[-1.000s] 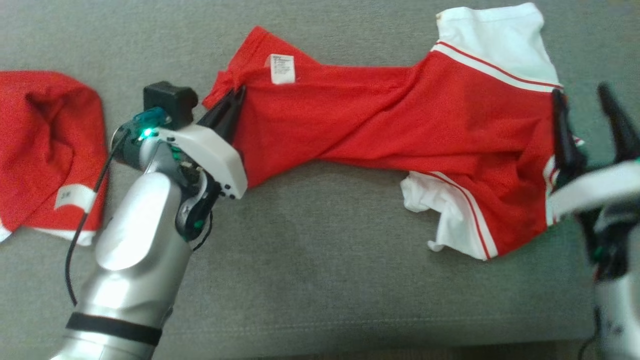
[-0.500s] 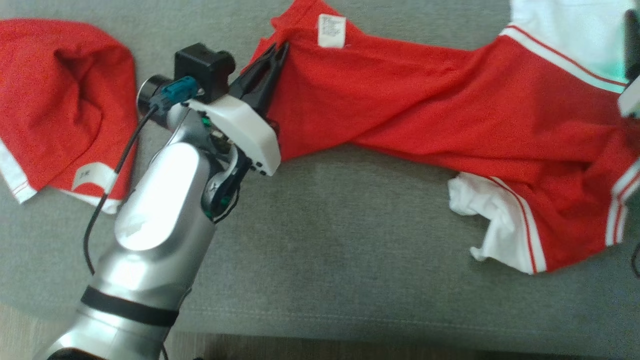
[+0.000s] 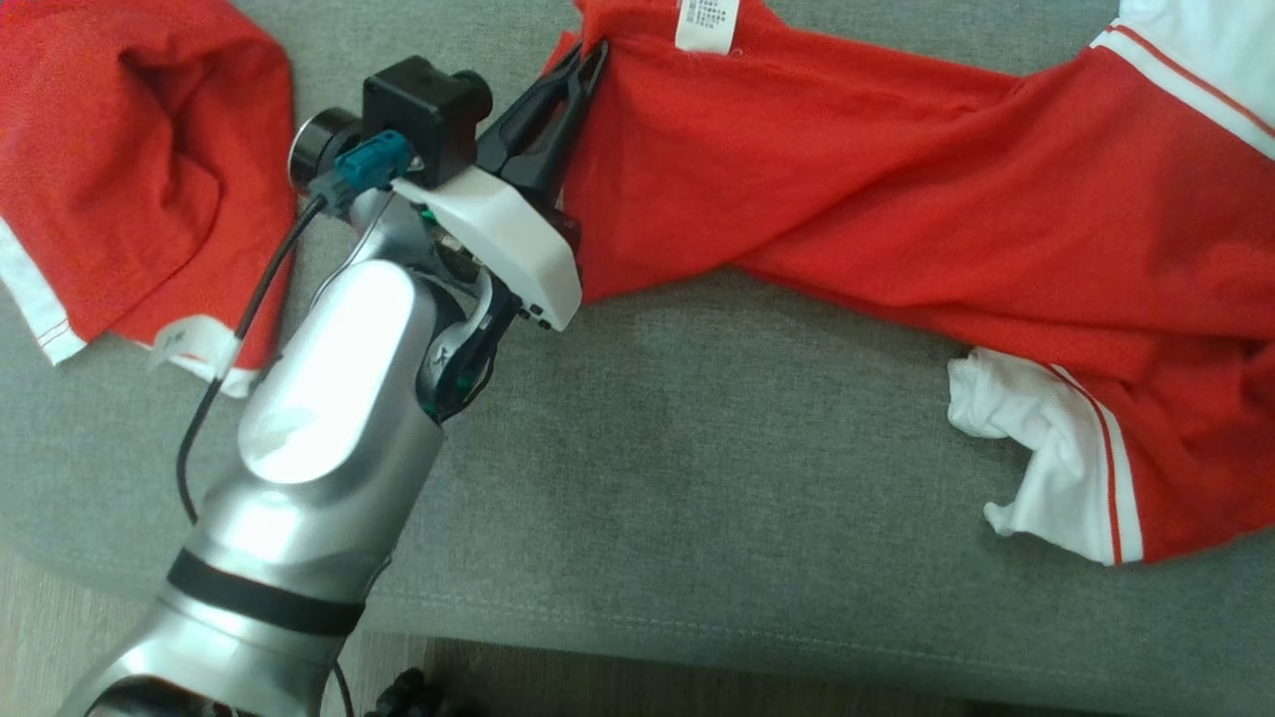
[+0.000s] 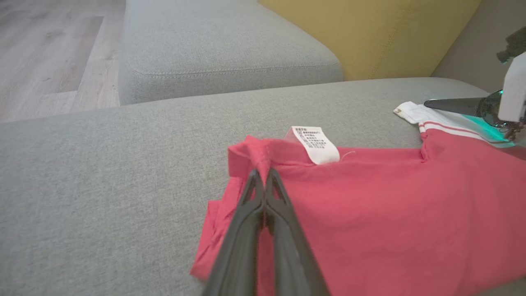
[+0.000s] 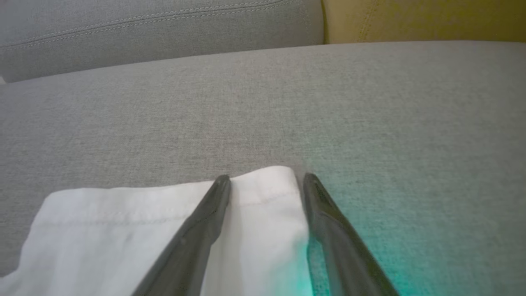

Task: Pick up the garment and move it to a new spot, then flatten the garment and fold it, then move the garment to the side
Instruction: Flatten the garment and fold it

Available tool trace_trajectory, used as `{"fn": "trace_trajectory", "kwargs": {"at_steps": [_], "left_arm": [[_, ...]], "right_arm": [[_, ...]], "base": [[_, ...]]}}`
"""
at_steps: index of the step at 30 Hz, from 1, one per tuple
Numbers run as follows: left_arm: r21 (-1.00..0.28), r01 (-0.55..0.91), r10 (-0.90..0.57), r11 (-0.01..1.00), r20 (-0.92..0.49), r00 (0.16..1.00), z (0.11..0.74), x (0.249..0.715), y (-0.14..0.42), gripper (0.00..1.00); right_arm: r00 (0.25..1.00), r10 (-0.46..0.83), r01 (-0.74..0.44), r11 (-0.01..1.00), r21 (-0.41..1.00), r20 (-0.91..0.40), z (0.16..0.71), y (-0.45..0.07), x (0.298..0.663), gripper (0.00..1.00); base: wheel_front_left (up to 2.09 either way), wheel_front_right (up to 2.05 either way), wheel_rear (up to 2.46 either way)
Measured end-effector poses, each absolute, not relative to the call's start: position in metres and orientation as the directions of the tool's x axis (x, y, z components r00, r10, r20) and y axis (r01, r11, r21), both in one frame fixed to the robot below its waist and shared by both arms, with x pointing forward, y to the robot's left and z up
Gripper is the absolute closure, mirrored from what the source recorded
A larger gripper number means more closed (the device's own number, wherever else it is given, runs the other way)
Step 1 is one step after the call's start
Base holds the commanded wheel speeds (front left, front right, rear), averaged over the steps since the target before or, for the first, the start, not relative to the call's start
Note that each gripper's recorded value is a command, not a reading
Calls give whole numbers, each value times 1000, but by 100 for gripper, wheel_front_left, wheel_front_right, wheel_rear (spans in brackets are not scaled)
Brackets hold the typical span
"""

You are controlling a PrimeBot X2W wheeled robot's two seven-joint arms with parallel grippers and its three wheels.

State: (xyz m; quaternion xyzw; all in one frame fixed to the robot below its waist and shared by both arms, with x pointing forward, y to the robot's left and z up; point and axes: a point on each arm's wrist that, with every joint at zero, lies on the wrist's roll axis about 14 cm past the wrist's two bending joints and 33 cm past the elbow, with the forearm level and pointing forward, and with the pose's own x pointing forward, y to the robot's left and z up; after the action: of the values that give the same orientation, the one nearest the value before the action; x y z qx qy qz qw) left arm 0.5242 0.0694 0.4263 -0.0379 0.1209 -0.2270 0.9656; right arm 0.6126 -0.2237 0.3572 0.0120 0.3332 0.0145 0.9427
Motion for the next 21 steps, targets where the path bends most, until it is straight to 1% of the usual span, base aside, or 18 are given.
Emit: {"fn": "trace_trajectory", "kwargs": {"at_steps": [3, 5, 8, 9, 12, 16, 21], "left_arm": [[-124, 424, -441, 897, -187, 878, 432, 527, 71, 100], [-109, 413, -426, 904, -160, 890, 440, 529, 75, 100], [-70, 406, -412, 911, -111, 905, 459, 532, 83, 100], [-44, 399, -401, 916, -73, 913, 474, 532, 89, 100], [1, 385, -385, 923, -16, 923, 501, 530, 99, 100], [57, 359, -363, 931, 69, 929, 541, 523, 109, 100], [116, 337, -354, 934, 204, 913, 606, 508, 114, 100]], "right_arm": [[779, 47, -29, 999, 39, -625, 360, -221, 613, 100], [812, 53, -35, 999, 41, -581, 372, -220, 616, 100], [896, 71, -55, 997, 50, -439, 409, -217, 625, 100], [945, 90, -77, 996, 52, -315, 444, -213, 629, 100], [984, 117, -112, 993, 38, -138, 499, -210, 624, 100], [988, 138, -137, 990, -7, 72, 576, -211, 601, 100], [945, 144, -127, 989, -79, 295, 678, -214, 556, 100]], "base": [[0, 0, 0], [0, 0, 0], [0, 0, 0], [0, 0, 0], [0, 0, 0], [0, 0, 0], [0, 0, 0]]}}
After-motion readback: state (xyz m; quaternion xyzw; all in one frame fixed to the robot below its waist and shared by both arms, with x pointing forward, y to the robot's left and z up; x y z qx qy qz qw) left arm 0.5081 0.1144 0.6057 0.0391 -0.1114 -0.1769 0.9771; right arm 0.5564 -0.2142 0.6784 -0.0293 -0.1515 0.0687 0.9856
